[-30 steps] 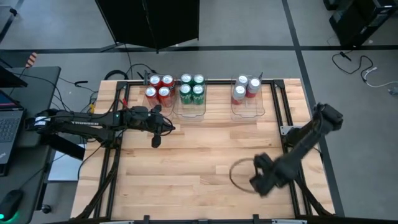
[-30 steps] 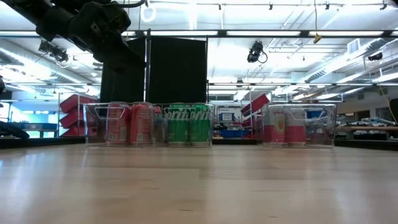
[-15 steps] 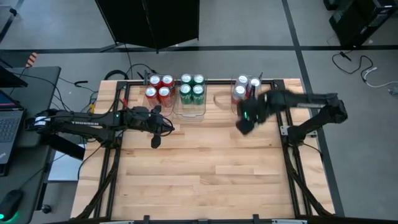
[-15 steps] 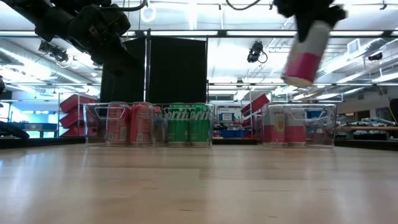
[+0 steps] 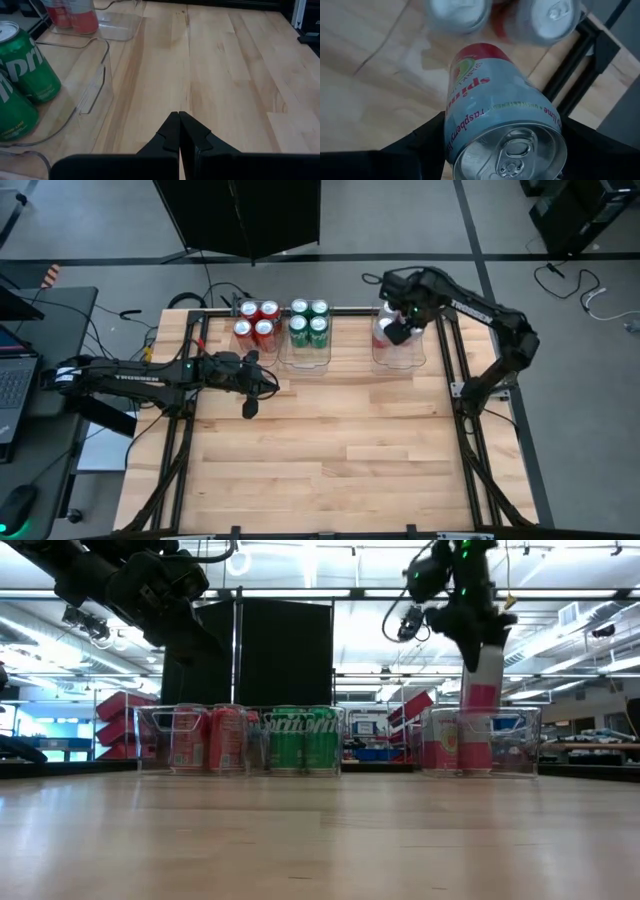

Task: Sort soda cans
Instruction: Put the white pink soda can into the right transparent bin

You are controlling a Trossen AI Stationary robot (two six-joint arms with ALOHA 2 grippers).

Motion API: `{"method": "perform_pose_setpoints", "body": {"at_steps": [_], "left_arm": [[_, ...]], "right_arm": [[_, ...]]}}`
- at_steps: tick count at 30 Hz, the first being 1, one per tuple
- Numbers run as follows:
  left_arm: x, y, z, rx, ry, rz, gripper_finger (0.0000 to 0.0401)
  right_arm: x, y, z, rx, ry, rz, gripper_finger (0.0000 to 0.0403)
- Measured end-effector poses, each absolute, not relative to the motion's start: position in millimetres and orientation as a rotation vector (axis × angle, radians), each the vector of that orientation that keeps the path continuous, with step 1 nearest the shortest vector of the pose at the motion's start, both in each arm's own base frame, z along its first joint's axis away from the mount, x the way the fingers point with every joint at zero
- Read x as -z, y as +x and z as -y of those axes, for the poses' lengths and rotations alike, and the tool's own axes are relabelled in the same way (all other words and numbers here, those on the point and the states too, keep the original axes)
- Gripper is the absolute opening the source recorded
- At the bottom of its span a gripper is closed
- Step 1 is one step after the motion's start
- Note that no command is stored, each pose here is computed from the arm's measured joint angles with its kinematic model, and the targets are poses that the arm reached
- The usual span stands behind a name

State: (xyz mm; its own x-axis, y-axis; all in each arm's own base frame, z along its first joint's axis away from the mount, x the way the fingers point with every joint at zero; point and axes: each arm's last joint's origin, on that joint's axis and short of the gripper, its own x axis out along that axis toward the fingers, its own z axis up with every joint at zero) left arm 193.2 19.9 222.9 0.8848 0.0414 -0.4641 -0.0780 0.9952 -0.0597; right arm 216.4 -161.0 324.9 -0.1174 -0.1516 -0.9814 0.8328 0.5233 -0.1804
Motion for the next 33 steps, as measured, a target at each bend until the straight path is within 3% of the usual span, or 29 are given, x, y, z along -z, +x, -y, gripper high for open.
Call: {"method": "perform_pose_setpoints", "body": {"at_steps": [12,33], "left_arm": [[-223,193,-19,-0.029,-0.086,-0.481,0.0000],[-222,193,-19,-0.029,-0.088,-0.492,0.0000]], "right_arm": [[-273,234,212,0.938,0.591,-1.580,0.0285],[-222,231,216,0.987,0.584,-1.593,0.0285]]}}
